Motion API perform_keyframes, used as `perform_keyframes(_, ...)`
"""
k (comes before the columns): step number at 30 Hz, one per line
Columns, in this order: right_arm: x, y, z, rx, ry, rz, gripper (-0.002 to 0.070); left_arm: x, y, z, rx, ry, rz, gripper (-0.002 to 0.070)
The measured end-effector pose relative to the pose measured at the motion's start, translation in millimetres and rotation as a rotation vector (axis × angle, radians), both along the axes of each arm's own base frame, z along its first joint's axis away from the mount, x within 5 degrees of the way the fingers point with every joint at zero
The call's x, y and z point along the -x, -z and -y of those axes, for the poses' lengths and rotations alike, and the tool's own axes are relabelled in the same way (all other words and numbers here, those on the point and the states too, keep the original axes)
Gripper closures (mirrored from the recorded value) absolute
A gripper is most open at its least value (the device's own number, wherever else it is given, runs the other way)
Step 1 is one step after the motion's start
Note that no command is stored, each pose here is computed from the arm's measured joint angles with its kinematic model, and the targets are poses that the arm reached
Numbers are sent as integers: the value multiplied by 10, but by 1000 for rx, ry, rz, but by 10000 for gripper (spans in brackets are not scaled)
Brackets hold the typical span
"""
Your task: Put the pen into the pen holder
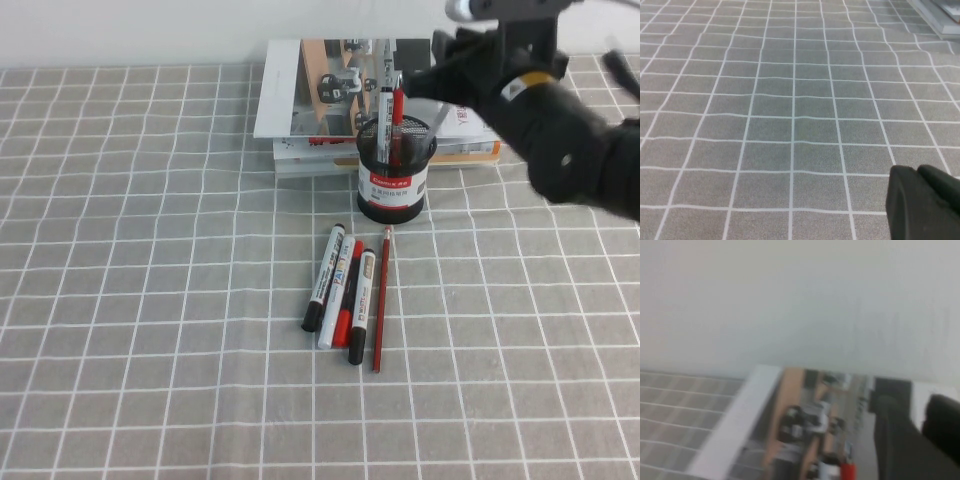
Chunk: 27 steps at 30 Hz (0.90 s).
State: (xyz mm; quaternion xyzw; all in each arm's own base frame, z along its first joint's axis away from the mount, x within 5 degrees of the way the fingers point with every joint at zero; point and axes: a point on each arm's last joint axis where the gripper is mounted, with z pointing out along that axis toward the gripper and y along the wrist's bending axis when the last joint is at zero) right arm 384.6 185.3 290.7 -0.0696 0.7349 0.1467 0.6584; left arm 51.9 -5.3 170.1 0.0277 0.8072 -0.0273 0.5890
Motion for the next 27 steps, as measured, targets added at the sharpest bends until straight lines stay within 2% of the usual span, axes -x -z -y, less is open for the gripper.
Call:
perform_keyframes(2, 135, -249, 21, -6, -30, 12, 619, 0, 0, 0, 0, 0, 0, 678)
perform_keyframes(4, 292, -516, 78, -38, -49, 26, 657, 0, 0, 0, 0, 0, 0, 678)
perform_keyframes(6, 496, -778, 172, -65, -64, 57, 675, 0, 0, 0, 0, 0, 0, 678)
perform_keyframes(10, 905, -1064, 346, -77, -108, 66, 686, 0, 0, -1, -3, 0, 0, 678)
perform_keyframes(19, 1572, -972, 502, 37, -300, -193, 688, 0, 0, -1, -3, 0, 0, 678)
perform_keyframes(24, 1954, -1001, 603, 198, -439, -281, 688, 0, 0, -1, -3, 0, 0, 678)
perform_keyframes(27, 2178, -1007, 757, 265, -458, -315, 688, 0, 0, -1, -3, 0, 0, 678)
